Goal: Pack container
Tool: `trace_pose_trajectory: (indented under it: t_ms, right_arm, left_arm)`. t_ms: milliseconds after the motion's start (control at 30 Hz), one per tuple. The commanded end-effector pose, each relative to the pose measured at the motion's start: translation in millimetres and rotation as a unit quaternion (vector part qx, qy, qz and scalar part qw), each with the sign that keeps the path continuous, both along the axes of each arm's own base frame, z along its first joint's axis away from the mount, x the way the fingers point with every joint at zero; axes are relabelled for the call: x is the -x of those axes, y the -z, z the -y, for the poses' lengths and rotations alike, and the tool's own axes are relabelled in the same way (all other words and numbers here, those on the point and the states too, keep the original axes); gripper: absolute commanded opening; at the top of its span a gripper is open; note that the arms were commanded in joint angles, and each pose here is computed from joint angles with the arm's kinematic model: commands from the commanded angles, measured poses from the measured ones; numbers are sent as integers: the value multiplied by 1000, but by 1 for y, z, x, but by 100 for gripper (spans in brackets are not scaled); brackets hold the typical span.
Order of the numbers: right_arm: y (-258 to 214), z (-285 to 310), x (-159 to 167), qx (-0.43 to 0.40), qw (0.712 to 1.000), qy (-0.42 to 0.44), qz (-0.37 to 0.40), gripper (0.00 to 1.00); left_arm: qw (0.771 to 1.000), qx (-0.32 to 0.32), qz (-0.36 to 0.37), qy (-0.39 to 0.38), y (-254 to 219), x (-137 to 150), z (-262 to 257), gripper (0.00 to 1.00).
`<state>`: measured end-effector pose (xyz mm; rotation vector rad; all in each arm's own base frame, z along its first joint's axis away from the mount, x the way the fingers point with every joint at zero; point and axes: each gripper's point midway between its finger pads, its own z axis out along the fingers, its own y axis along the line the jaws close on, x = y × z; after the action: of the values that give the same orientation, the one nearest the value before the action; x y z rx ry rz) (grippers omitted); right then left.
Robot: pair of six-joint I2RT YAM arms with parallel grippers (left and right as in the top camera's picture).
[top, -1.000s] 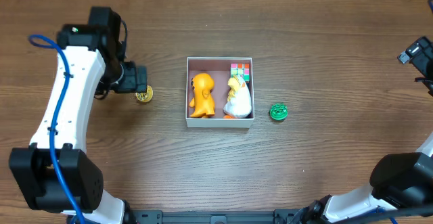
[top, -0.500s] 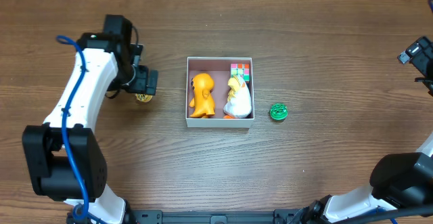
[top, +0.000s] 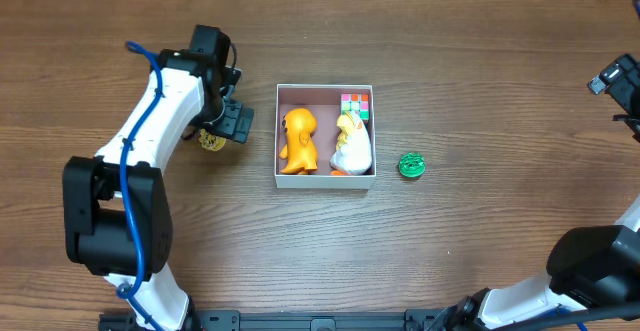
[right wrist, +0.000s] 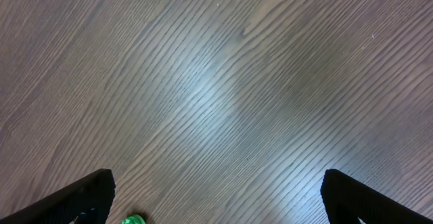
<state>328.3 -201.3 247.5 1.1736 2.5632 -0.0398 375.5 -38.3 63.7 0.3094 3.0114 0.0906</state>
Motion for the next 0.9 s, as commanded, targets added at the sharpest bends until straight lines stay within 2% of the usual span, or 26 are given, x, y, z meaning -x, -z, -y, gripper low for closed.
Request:
trace_pose_trajectory:
  t_ms: [0,133,300,567,867]
  right_arm:
    - [-2,1,1,4,1000,3,3,100]
    - [-2,1,1,4,1000,3,3,100]
    - [-2,1,1,4,1000,3,3,100]
    - [-2,1,1,4,1000,3,3,100]
    - [-2,1,1,4,1000,3,3,100]
  left_arm:
    - [1000,-9,-4,-9,4,0,-13,100]
    - [1000,-7,1,-9,4,-3,-13,100]
    - [1000,25,12,-5,7,-10,-1,100]
    - [999,22,40,-13,5,-24,-8,100]
    - [1000,18,3,-21,33,-20,-15,100]
